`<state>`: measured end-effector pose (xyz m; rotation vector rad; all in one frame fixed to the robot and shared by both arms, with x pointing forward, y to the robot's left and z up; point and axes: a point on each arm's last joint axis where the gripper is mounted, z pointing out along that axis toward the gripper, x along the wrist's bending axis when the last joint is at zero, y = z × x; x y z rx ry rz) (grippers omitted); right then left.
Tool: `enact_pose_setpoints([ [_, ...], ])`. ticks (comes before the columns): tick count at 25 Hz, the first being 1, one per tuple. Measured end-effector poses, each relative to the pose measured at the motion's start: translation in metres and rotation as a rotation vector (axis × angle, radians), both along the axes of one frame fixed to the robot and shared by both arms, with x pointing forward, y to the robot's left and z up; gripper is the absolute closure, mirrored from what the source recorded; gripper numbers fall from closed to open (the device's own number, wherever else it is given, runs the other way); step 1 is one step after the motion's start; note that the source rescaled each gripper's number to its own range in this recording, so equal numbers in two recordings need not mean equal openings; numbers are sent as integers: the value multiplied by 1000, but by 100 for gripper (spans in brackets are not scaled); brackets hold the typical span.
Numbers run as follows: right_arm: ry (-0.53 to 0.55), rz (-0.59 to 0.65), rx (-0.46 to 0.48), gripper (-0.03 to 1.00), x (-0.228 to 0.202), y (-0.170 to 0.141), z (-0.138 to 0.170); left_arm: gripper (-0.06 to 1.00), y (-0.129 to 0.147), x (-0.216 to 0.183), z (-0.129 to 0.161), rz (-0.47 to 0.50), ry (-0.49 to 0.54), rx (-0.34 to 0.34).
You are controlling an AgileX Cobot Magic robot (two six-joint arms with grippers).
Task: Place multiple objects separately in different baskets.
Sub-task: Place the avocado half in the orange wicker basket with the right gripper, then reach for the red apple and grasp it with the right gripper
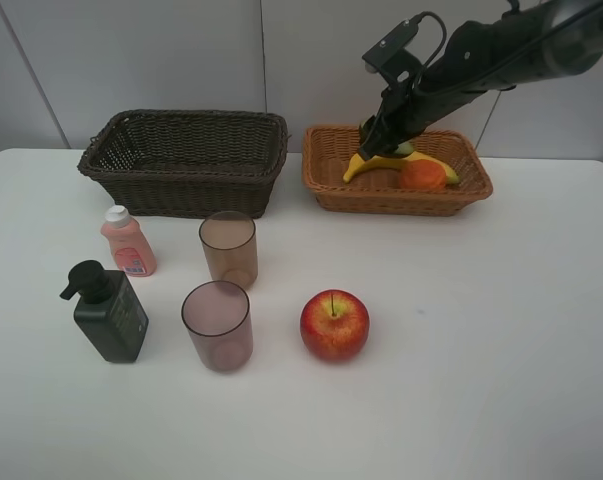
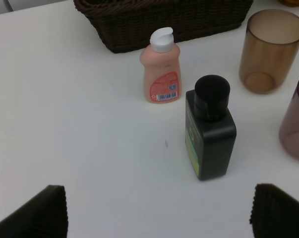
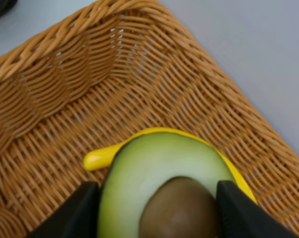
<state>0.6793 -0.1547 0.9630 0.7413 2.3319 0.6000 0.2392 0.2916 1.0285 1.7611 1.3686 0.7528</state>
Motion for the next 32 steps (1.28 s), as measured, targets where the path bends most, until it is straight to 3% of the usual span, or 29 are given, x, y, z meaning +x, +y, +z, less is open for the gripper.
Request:
enact_pose_setpoints([
  [7, 7, -12, 22, 72, 0, 1, 0, -3, 0, 0, 0, 0, 0, 0],
  [11, 8, -13, 23, 60, 0, 1, 0, -3, 0, 0, 0, 0, 0, 0],
  [18, 7, -11, 21, 54, 0, 1, 0, -3, 0, 0, 0, 0, 0, 0],
  [20, 7, -11, 21, 43, 0, 1, 0, -3, 0, 0, 0, 0, 0, 0],
  [23, 6, -10, 19, 15, 0, 1, 0, -3, 0, 0, 0, 0, 0, 0],
  [25, 6, -10, 19, 4, 0, 1, 0, -3, 0, 0, 0, 0, 0, 0],
  [32, 6, -11, 20, -2, 0, 1, 0, -3, 0, 0, 0, 0, 0, 0],
])
